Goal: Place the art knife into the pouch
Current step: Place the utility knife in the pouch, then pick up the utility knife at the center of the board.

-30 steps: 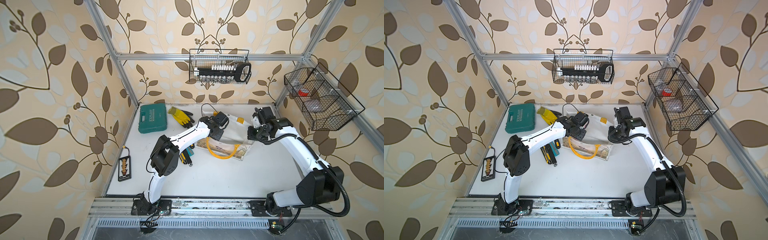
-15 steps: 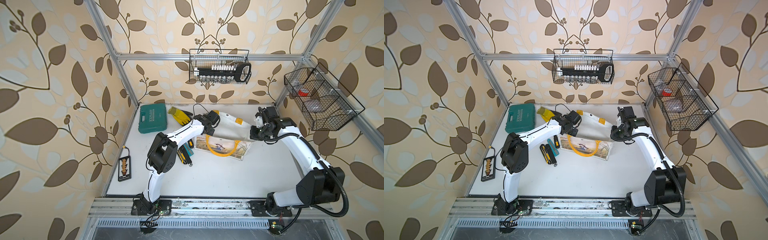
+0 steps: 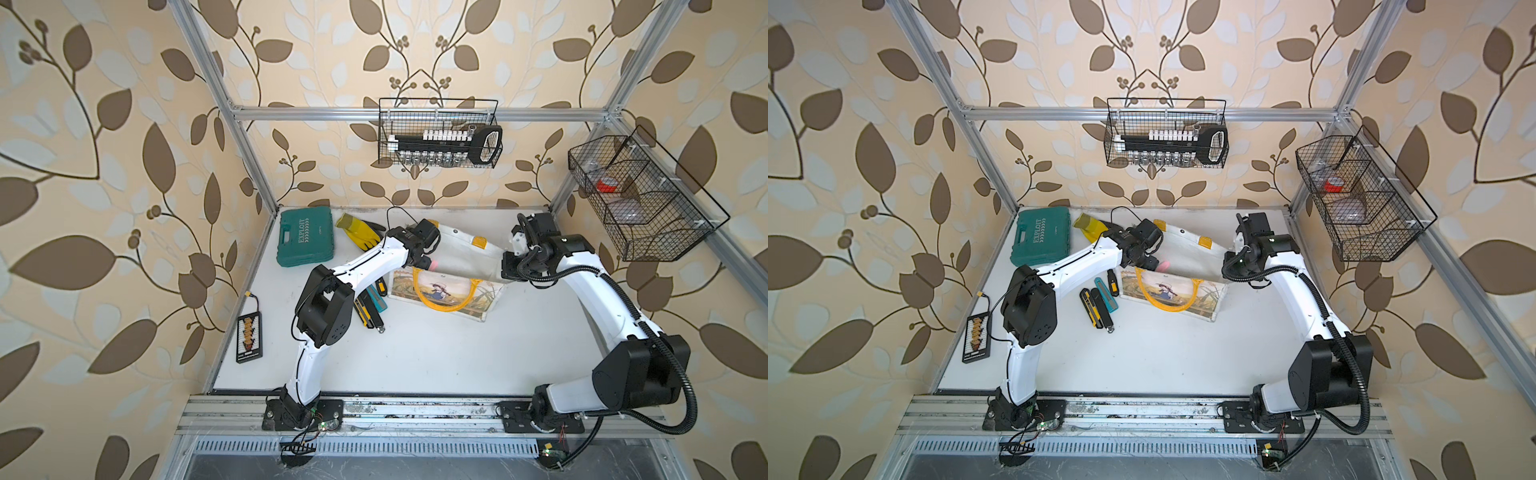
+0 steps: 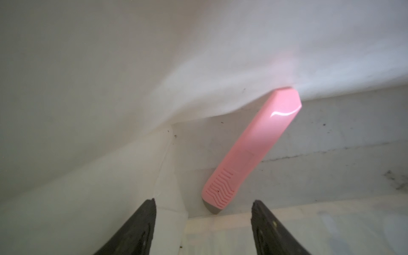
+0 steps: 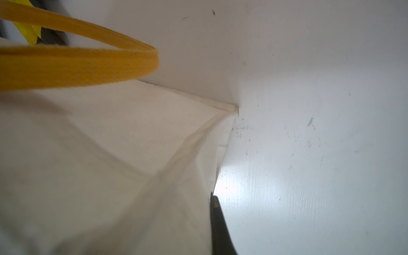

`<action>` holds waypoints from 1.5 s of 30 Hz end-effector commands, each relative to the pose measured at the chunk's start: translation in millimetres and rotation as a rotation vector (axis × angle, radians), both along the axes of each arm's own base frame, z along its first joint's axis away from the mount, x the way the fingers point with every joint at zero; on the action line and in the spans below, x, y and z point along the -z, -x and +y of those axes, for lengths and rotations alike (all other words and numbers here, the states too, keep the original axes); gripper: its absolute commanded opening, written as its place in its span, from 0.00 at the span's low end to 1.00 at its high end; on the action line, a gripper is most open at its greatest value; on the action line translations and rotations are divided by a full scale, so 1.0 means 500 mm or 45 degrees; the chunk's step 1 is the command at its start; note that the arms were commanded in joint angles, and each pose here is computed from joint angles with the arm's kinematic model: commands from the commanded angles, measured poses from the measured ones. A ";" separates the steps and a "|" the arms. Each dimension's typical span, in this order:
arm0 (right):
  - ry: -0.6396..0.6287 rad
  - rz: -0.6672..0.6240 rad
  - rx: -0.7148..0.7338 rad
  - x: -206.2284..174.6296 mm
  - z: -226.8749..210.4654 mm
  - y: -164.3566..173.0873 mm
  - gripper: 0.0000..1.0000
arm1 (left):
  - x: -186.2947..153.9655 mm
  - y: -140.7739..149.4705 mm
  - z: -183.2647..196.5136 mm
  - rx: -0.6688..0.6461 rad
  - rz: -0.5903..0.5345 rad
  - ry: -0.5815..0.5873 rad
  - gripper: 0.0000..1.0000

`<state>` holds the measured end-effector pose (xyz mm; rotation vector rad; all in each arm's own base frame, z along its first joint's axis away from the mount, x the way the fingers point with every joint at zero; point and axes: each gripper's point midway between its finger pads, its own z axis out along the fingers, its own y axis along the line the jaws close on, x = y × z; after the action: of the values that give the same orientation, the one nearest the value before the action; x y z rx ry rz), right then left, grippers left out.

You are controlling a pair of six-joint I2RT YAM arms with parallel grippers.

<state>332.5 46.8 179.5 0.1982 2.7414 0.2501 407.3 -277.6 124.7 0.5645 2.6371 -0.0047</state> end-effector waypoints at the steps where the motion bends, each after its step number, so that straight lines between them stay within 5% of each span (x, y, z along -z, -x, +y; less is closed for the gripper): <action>1: 0.051 -0.022 0.030 -0.030 -0.026 0.008 0.00 | -0.149 0.001 -0.011 0.018 -0.083 0.216 0.73; 8: 0.058 -0.004 0.035 -0.019 -0.029 0.009 0.00 | -0.314 0.103 -0.162 0.325 -0.060 0.770 0.77; 12: 0.073 -0.007 0.042 -0.022 -0.034 0.014 0.00 | -0.367 0.123 -0.161 0.338 -0.077 0.851 0.77; 16: 0.082 -0.011 0.045 -0.022 -0.036 0.016 0.00 | -0.396 0.119 -0.084 0.207 -0.189 0.741 0.77; 24: 0.064 0.000 0.039 -0.007 -0.031 0.016 0.00 | -0.420 0.166 0.206 -0.213 -0.382 0.624 0.87; 30: 0.072 -0.009 0.040 -0.008 -0.033 0.024 0.00 | -0.307 0.203 0.340 -0.478 -0.306 0.397 0.93; 38: 0.072 -0.001 0.035 -0.003 -0.033 0.031 0.00 | -0.069 0.213 0.356 -0.649 -0.031 0.315 0.94; 45: 0.062 0.005 0.035 0.000 -0.031 0.031 0.00 | 0.058 0.235 0.360 -0.759 0.127 0.292 0.93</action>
<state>322.6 35.1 180.1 0.2235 2.7419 0.1931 276.7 -94.1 98.3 -0.2170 2.7946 -0.0967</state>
